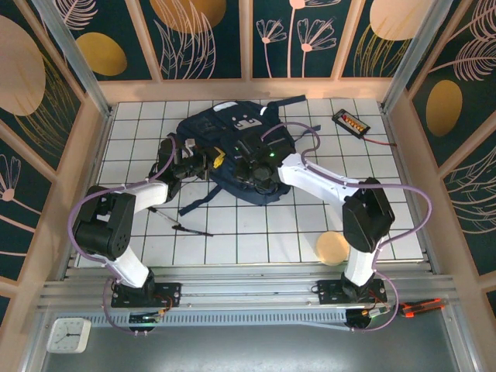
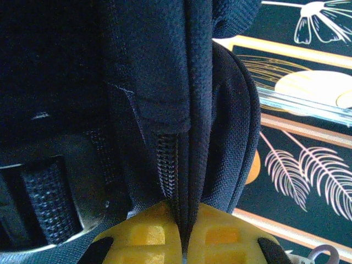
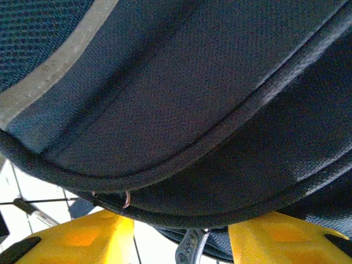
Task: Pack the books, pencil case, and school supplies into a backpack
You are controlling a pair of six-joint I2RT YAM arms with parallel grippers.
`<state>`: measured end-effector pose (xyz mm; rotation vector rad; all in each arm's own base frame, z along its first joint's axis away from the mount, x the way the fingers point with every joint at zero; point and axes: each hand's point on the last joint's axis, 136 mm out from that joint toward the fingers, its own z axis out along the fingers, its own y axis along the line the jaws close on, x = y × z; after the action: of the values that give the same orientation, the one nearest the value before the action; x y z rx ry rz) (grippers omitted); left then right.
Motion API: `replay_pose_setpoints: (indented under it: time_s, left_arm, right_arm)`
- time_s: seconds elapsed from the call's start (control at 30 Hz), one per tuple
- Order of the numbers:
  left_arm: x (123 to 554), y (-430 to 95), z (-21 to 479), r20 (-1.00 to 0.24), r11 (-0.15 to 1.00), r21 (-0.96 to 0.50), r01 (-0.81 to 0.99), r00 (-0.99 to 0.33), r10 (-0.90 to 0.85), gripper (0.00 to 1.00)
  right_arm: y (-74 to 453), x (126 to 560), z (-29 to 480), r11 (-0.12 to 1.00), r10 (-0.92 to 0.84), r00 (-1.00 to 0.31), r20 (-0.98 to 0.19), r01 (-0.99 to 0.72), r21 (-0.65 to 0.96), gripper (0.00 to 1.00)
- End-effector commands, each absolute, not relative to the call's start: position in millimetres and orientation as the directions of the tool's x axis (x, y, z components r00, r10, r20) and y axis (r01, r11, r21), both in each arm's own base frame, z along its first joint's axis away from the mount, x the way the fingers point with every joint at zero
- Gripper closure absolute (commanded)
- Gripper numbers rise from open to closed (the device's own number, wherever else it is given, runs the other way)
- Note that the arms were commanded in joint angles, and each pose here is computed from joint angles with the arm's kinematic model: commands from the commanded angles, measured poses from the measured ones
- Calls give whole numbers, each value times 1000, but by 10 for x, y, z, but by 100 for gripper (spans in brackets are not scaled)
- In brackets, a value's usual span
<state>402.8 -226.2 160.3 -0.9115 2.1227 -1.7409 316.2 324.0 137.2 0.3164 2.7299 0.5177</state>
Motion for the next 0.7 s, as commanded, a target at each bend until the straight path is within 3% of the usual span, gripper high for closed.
replay_pose_setpoints:
  time_s: [0.0, 0.27, 0.47, 0.67]
  left_arm:
    - [4053, -2317, 2296, 140, -30, -988, -151, -802, -580, 100]
    - [4077, -2297, 2331, 149, -48, -987, -150, -791, -593, 100]
    - [4087, -2297, 2348, 139, -41, -989, -143, -791, -596, 100]
    - [4122, -2284, 2359, 103, 0, -992, -128, -794, -599, 100]
  right_arm:
    - [3124, 3156, 1304, 930, 300, -902, -310, 204, 307, 57]
    - [3123, 3108, 1258, 948, 278, -905, -323, 204, 246, 78]
    - [3021, 3021, 1247, 953, 273, -906, -323, 209, 219, 100]
    - [2822, 2922, 1256, 961, 261, -905, -336, 212, 176, 100]
